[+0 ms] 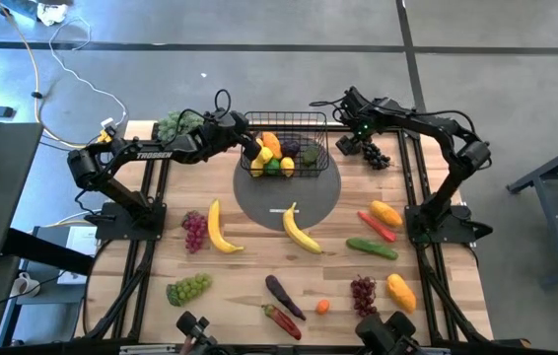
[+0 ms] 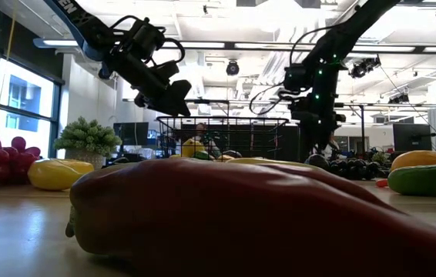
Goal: Build produce basket
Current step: Put the purple plum into the black wire basket
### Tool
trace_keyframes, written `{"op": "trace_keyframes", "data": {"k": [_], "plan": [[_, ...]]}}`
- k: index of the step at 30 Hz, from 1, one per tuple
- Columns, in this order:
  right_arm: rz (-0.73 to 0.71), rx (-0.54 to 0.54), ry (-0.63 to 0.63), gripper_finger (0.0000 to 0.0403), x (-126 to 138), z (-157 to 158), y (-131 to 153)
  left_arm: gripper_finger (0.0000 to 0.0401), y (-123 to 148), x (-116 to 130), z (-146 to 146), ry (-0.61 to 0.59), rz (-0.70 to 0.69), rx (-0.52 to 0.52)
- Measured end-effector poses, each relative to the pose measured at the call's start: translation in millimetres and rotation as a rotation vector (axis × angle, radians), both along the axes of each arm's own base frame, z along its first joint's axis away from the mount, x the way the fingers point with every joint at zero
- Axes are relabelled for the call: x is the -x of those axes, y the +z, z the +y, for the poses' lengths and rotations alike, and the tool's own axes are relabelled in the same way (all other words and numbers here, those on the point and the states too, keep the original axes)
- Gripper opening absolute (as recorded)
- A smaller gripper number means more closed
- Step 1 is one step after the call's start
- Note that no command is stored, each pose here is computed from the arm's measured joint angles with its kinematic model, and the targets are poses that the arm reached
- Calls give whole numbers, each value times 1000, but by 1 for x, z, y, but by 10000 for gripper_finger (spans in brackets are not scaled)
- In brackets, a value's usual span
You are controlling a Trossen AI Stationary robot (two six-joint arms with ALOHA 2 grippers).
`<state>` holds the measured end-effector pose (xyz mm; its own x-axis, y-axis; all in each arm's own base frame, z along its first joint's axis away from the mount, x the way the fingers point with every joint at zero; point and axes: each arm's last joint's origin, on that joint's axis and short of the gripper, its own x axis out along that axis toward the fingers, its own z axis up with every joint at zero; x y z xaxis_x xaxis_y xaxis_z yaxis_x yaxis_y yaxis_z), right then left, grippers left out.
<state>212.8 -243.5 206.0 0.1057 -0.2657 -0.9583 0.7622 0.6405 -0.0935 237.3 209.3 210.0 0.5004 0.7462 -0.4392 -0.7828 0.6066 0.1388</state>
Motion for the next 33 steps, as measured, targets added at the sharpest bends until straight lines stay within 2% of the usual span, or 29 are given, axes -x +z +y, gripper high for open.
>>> {"op": "trace_keyframes", "data": {"k": [19,22,29,33], "plan": [[69,-95,-69,319,-7,-8,-38,248,0,0,0,-1,0,0],[80,-106,-69,295,-7,-8,-43,248,0,0,0,0,0,0],[79,-103,-69,208,-8,-9,-44,248,0,0,0,0,0,0],[83,-107,-69,198,-8,-9,-44,248,0,0,0,0,0,0]]}}
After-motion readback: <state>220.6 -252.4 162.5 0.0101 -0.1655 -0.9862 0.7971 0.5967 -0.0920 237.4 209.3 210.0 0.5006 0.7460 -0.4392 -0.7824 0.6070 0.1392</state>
